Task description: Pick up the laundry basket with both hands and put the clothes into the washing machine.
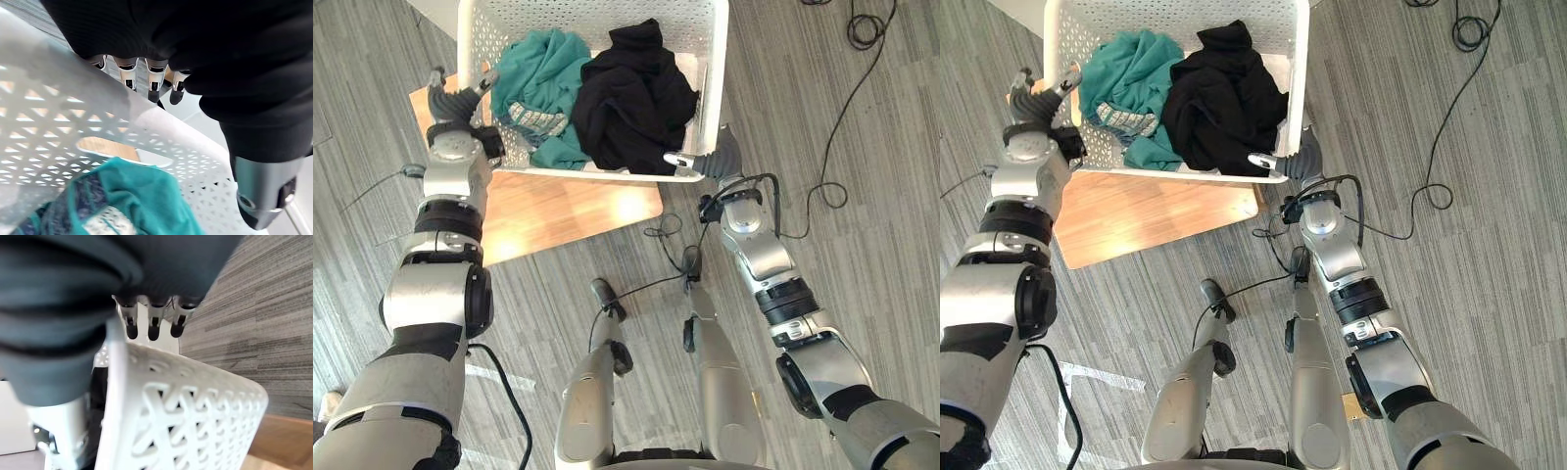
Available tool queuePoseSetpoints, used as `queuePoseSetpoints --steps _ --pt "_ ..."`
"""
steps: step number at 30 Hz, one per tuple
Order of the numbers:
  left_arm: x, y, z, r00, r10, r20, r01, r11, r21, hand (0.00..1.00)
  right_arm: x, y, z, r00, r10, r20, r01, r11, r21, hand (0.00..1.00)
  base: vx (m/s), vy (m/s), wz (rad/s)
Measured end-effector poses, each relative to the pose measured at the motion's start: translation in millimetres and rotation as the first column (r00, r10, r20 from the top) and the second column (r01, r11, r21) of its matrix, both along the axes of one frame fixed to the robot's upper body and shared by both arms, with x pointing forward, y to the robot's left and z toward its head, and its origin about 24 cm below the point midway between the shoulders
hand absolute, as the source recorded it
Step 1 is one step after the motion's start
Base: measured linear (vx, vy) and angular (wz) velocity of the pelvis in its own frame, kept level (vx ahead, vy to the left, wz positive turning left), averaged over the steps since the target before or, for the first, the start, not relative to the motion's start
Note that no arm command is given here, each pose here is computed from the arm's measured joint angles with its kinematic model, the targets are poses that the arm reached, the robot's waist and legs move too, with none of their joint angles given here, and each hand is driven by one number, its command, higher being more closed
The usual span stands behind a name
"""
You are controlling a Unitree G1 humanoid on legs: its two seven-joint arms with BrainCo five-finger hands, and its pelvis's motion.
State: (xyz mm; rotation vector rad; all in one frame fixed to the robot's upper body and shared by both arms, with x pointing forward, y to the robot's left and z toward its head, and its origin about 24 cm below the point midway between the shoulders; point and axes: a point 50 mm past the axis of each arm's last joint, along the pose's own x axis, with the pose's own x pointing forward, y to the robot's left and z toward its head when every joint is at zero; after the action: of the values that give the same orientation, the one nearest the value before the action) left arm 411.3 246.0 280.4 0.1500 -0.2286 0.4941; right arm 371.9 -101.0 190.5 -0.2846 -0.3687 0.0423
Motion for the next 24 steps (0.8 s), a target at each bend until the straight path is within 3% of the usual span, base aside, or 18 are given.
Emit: queuePoseSetpoints --steps 4,5,7,8,16,24 --pt "-2.8 5.2 6.5 0.999 0.034 -0.005 -0.033 0.995 0.095 0.00 -3.6 5.1 6.0 0.999 0.022 0.028 -0.022 1.000 -0.003 0.00 0.00 -0.019 -0.03" --pt "-2.9 5.9 6.4 0.999 0.040 -0.013 -0.038 0.994 0.106 1.00 -4.0 5.6 6.7 0.999 0.025 0.031 -0.024 1.000 -0.003 0.00 0.01 -0.021 -0.05" --pt "-3.0 7.0 5.9 0.998 0.048 -0.028 -0.044 0.991 0.129 1.00 -5.0 6.4 8.7 0.999 0.027 0.035 -0.027 1.000 -0.002 0.00 0.00 0.000 0.00" --pt "-3.3 8.5 6.0 0.998 0.048 -0.039 -0.042 0.989 0.142 1.00 -5.1 6.5 8.8 0.999 0.027 0.035 -0.027 1.000 -0.002 1.00 0.02 -0.009 -0.04" --pt "-11.4 38.9 -16.2 0.984 0.128 -0.126 -0.106 0.980 0.169 1.00 -5.3 6.4 4.6 0.999 0.026 0.020 -0.026 1.000 0.006 1.00 0.03 -0.026 -0.12" --pt "-13.8 48.3 -35.3 0.972 0.117 -0.204 -0.074 0.975 0.208 1.00 0.1 -2.6 -4.8 1.000 -0.016 -0.024 0.016 1.000 -0.011 1.00 0.00 -0.029 0.01"
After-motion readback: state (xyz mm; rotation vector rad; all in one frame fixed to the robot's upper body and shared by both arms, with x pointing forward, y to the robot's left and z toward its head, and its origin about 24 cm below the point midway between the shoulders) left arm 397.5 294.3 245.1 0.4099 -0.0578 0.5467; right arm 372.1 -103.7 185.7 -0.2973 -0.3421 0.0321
